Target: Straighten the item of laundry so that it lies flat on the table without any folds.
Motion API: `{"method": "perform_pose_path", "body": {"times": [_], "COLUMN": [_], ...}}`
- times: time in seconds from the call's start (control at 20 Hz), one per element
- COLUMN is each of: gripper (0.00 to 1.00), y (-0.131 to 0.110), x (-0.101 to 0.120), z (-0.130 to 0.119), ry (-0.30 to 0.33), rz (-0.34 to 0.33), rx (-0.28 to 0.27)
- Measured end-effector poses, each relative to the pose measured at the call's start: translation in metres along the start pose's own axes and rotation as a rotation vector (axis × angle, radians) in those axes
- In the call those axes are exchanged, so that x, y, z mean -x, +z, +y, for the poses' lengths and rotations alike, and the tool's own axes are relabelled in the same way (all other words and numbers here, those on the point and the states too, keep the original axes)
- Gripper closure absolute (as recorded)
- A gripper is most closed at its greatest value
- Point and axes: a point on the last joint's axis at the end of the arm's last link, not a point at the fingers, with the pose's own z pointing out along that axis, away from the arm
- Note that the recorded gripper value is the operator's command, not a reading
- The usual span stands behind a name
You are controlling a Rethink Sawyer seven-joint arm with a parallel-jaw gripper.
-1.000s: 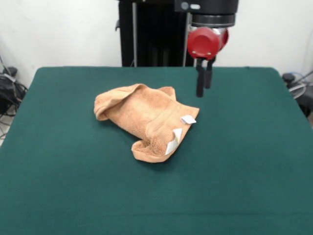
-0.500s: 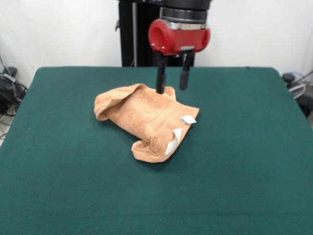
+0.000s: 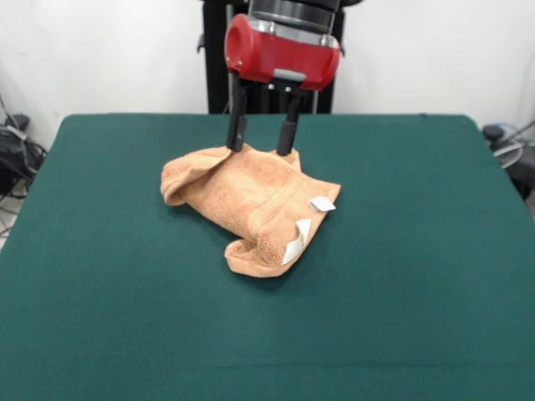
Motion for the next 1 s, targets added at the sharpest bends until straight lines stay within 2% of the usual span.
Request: {"method": "perform_pose_path", "body": {"times": [0.15,0.3,0.55,0.6,0.8,1.0], "gripper": [0.00,0.00,0.00,0.00,0.00,0.00], "y": [-0.004,-0.009,-0.014,-0.016,-0.017,-0.017], "x": [0.004,0.004,-0.003,-0.006,-0.015,-0.037], "z": [-0.004,-0.001,0.019,0.026,0.032,0.025], "ry": [0.069,0.170,0.337,0.400,0.511,0.614], "rz": [0.007,0.032,0.083,0.098,0.122,0.146], "rx": [-0.016,-0.047,-0.095,-0.114,-0.151,-0.193]}}
